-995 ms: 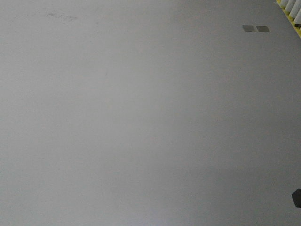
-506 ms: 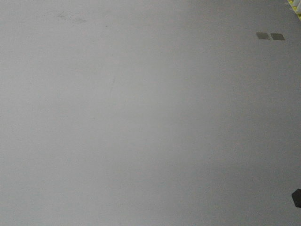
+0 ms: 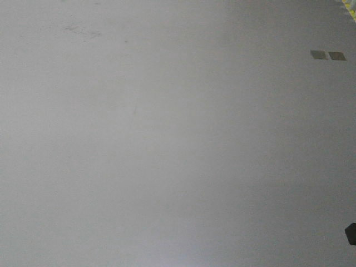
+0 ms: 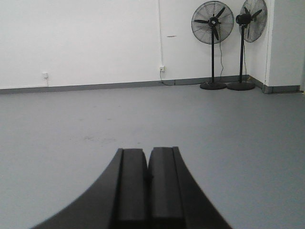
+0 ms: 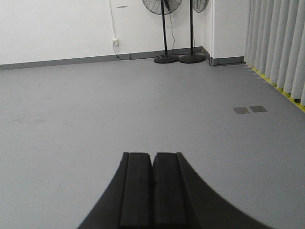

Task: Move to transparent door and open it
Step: 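Drive the base forward across the grey floor, turning toward the door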

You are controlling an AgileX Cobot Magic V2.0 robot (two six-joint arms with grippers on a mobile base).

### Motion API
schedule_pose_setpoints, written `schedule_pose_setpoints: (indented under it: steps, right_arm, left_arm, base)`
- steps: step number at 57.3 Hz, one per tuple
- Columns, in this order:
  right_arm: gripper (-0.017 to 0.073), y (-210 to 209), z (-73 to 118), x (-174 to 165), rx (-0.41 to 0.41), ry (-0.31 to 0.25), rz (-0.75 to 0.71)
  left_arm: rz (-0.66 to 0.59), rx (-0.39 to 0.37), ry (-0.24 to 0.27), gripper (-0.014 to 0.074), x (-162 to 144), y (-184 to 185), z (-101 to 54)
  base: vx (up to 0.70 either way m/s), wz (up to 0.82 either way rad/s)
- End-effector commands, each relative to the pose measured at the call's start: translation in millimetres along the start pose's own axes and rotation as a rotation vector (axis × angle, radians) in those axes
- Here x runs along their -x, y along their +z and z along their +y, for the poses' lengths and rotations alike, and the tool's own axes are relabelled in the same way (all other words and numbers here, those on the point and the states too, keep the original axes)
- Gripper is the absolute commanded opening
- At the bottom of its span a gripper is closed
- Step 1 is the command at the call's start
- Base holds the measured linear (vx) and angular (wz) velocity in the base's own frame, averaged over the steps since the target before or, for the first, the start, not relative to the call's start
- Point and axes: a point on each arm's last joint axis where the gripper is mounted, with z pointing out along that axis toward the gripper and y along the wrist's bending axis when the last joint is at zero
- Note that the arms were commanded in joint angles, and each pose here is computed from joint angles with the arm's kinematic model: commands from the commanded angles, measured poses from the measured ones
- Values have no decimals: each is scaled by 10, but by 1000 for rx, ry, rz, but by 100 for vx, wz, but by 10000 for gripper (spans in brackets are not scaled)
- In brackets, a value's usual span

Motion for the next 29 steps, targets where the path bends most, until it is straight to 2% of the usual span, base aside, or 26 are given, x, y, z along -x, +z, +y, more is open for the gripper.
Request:
schedule_pose_setpoints:
  steps: [1,29]
  right_arm:
    - [-9,-11,1,64,2,-12,-92]
    - [-9,-11,1,64,2,-12,-92]
  left_arm:
    - [-86,7,-7,0,49,-11,4]
    - [-86,7,-7,0,49,-11,4]
  base:
    - [40,6]
    - [46,12]
